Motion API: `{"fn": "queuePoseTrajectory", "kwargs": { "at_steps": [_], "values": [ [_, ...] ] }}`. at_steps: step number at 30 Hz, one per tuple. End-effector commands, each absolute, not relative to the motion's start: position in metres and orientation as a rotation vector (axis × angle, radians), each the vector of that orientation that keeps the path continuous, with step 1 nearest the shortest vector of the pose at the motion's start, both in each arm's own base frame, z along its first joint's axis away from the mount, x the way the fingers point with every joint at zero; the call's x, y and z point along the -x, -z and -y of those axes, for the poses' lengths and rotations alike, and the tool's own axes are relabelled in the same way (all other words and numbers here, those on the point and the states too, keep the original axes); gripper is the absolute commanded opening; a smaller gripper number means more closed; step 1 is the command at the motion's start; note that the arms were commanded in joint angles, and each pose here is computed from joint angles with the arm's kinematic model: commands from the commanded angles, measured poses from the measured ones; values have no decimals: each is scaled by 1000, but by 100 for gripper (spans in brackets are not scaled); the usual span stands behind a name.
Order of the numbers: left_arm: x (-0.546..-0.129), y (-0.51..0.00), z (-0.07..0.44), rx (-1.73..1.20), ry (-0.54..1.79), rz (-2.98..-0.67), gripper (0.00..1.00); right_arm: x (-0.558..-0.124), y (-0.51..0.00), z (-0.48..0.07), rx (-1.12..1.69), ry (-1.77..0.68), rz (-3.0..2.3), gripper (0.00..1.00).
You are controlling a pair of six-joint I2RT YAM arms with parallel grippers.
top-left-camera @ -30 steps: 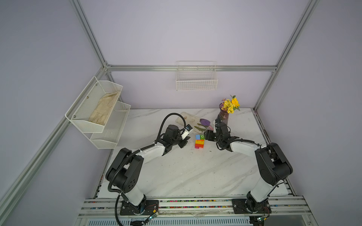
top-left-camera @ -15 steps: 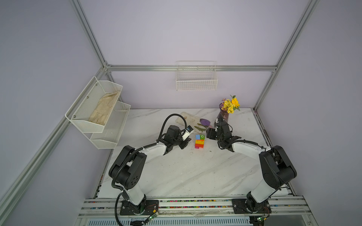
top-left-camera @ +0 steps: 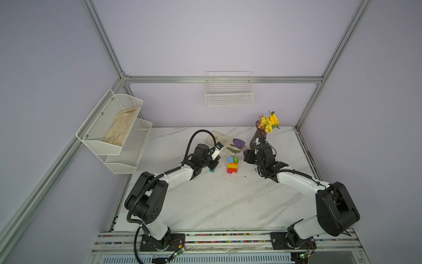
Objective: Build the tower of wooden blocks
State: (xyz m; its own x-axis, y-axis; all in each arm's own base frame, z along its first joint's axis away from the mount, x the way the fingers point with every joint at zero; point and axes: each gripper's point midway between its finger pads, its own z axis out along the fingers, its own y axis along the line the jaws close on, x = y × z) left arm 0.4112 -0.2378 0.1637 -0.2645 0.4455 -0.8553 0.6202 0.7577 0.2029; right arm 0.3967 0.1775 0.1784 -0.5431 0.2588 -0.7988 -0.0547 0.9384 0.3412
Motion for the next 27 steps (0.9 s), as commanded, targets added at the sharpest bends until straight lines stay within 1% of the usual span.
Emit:
{"fn": "queuePoseTrajectory", "kwargs": {
  "at_steps": [1, 3, 4, 5, 6, 7, 8, 10, 11, 13, 15, 16, 18, 20, 24, 26, 27],
  "values": [
    [-409, -220, 176, -457, 86, -1833, 43, -375, -215, -181, -143, -349, -2040, 75],
    [-397, -229, 144, -323, 119, -1824, 50, -361, -229, -199, -116, -335, -2028, 75],
    [-391, -231, 127, -254, 131, -1818, 56, -352, -235, -212, -97, -330, -2024, 75],
    [-385, -230, 110, -185, 126, -1818, 68, -344, -239, -224, -76, -327, -2021, 75],
    [-379, -227, 90, -101, 101, -1815, 76, -335, -243, -238, -54, -323, -2015, 75],
    [-372, -223, 71, -27, 70, -1812, 82, -325, -244, -255, -23, -324, -2012, 75],
    [-366, -220, 57, 29, 43, -1809, 84, -318, -247, -268, 0, -331, -2008, 75],
    [-354, -208, 24, 157, -24, -1812, 86, -305, -235, -301, 64, -317, -2028, 76],
    [-348, -202, 12, 203, -52, -1824, 89, -302, -230, -312, 85, -311, -2037, 76],
    [-336, -185, -15, 384, -79, -1842, 100, -295, -215, -338, 126, -291, -2065, 79],
    [-330, -171, -25, 441, -77, -1867, 100, -295, -195, -355, 151, -259, -2105, 81],
    [-329, -167, -28, 459, -82, -1861, 97, -295, -185, -363, 158, -239, -2125, 82],
    [-323, -163, -31, 487, -84, -1884, 98, -299, -168, -374, 171, -205, -2152, 84],
    [-316, -163, -32, 508, -62, -1851, 100, -303, -153, -382, 168, -175, -2172, 86],
    [-296, -171, -40, 551, -48, -1754, 100, -311, -125, -398, 179, -133, -2213, 89],
    [-290, -176, -35, 511, -11, -1721, 100, -311, -120, -401, 174, -127, -2228, 89],
    [-289, -179, -28, 471, 29, -1703, 98, -311, -121, -403, 178, -136, -2228, 89]
  ]
}}
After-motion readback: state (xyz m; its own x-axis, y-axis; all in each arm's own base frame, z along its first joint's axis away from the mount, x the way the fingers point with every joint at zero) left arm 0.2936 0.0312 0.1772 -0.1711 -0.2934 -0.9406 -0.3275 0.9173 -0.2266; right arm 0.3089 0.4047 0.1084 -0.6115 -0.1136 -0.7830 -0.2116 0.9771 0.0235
